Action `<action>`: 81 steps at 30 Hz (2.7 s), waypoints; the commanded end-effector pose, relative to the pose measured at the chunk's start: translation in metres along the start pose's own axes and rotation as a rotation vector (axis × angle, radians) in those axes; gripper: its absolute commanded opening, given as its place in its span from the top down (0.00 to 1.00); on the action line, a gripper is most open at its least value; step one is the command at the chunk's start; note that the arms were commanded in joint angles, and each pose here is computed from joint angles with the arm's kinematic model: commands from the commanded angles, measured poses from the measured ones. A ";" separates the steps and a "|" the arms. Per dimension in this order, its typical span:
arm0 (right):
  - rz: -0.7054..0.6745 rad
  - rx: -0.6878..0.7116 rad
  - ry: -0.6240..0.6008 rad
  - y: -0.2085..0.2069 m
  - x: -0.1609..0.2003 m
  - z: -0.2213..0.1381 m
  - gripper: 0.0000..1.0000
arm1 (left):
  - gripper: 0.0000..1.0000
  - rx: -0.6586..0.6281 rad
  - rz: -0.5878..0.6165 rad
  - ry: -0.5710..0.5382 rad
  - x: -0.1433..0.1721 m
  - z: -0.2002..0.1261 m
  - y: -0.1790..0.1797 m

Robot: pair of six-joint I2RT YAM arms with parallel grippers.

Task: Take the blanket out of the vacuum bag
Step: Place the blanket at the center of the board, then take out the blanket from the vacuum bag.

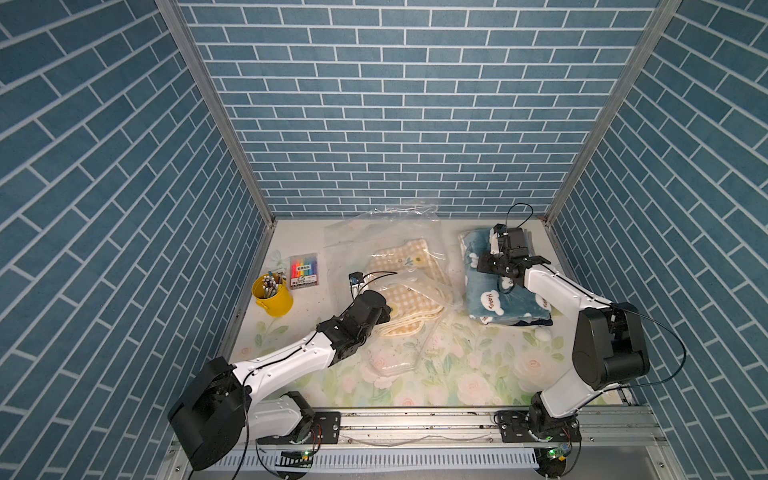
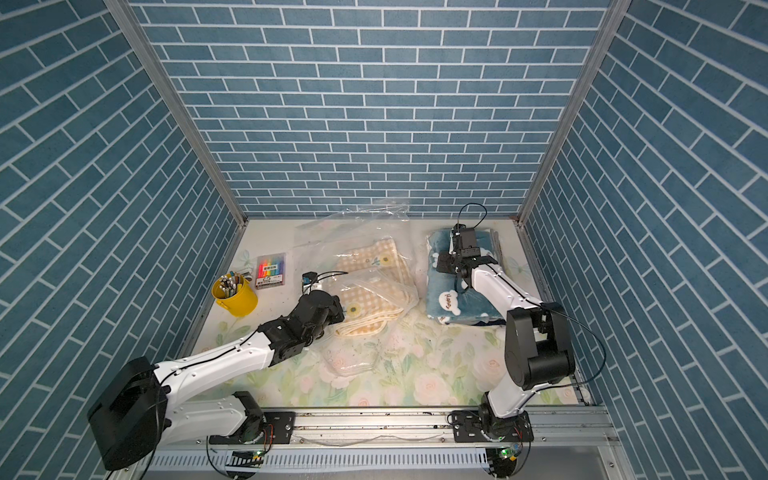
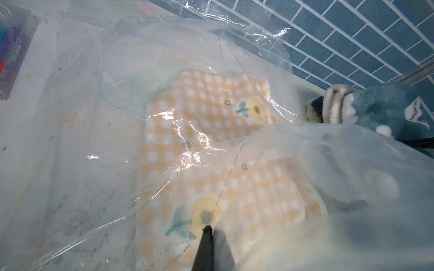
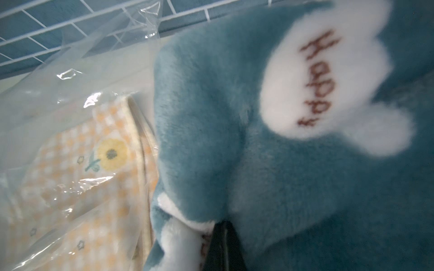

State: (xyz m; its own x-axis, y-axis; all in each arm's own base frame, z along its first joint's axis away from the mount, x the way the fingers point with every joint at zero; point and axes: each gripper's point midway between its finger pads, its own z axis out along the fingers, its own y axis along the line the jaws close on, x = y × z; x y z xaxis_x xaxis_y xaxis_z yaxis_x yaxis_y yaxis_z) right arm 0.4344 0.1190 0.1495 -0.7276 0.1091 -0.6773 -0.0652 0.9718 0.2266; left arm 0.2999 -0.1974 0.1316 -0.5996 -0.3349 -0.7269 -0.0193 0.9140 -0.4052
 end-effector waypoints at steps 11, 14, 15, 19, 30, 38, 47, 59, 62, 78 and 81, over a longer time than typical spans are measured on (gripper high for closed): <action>0.038 -0.354 -0.098 0.074 0.016 -0.118 0.91 | 1.00 0.032 0.041 0.024 0.011 -0.006 0.005; 0.026 -0.467 -0.040 0.107 0.059 -0.135 0.81 | 1.00 0.034 0.045 0.032 0.014 -0.008 0.008; 0.026 -0.494 -0.026 0.113 0.071 -0.140 0.80 | 1.00 0.035 0.046 0.033 0.014 -0.009 0.008; -0.026 -0.632 -0.028 0.141 0.109 -0.186 0.92 | 1.00 0.038 0.057 0.030 0.014 -0.013 0.010; -0.242 -0.815 0.246 0.237 0.254 -0.185 1.00 | 1.00 0.017 0.092 0.030 0.002 0.005 -0.007; -0.181 -0.770 0.391 0.265 0.287 -0.116 1.00 | 1.00 0.049 0.079 0.014 -0.012 0.000 -0.022; 0.304 -0.528 0.283 0.215 0.251 -0.032 1.00 | 1.00 0.033 0.077 -0.014 -0.018 -0.006 -0.016; 0.201 -0.295 0.261 0.181 0.245 0.041 1.00 | 1.00 0.011 0.058 -0.027 -0.008 -0.019 0.007; 0.194 -0.279 0.255 0.181 0.237 0.053 1.00 | 1.00 0.008 0.055 -0.020 -0.007 -0.017 0.007; 0.505 -0.582 0.091 0.198 0.174 -0.050 0.54 | 1.00 0.123 0.109 -0.073 -0.040 -0.002 -0.050; 0.624 -0.670 0.110 0.207 0.174 -0.054 0.52 | 1.00 0.151 0.113 -0.089 -0.046 -0.002 -0.059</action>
State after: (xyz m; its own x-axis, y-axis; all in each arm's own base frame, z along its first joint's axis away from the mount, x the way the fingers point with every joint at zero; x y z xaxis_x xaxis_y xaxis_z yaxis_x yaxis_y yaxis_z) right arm 0.2588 0.3244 0.1149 -0.8245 0.4479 -0.3458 -0.0715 0.5238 0.8488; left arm 0.3182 -0.2248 0.1666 -0.5644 -0.2478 -0.7874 0.1158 0.9207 -0.3727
